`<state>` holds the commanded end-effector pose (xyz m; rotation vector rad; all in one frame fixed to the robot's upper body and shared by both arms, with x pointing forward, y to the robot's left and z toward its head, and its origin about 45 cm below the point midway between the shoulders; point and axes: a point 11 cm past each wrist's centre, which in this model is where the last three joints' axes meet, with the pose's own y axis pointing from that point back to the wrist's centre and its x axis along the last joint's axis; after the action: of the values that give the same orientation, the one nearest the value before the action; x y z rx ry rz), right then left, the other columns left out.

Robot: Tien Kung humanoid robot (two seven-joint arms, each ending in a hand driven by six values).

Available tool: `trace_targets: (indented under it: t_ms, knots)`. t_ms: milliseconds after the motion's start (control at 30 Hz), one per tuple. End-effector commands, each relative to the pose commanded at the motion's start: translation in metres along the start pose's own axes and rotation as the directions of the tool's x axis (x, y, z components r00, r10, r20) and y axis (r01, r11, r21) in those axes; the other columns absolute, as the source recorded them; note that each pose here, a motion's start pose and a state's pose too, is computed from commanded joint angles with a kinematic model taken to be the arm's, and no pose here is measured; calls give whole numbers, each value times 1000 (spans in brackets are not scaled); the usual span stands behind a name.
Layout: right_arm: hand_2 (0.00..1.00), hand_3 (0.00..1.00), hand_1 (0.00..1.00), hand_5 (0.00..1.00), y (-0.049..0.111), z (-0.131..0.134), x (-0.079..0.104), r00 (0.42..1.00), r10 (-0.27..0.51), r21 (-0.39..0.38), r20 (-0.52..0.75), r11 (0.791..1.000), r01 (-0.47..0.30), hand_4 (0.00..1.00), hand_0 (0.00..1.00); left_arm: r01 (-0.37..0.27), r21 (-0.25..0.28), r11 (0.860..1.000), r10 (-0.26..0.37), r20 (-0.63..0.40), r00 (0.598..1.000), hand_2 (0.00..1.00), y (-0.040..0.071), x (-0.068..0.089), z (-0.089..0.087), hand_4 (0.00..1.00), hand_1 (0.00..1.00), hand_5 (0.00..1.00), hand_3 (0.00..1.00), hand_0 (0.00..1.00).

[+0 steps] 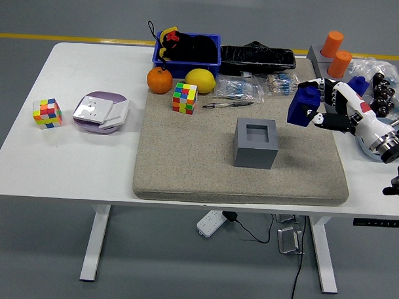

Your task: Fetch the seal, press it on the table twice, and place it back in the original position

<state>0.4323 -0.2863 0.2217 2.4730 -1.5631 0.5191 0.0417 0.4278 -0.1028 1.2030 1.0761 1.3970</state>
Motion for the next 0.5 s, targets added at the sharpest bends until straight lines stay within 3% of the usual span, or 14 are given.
trace_targets:
  t_ms: [267, 500]
  knots:
    - [515, 702, 483, 2, -12, -5, -35, 995, -95, 15, 24, 995, 95, 455, 556, 4, -2, 1000, -4, 1, 1000, 802, 0, -2, 2, 855, 826, 473, 857, 816]
    - [514, 701, 482, 2, -21, 0, -52, 989, -145, 1, 16, 989, 145, 455, 556, 1, 2, 1000, -1, 3, 1000, 803, 0, 0, 0, 854, 826, 472, 857, 816]
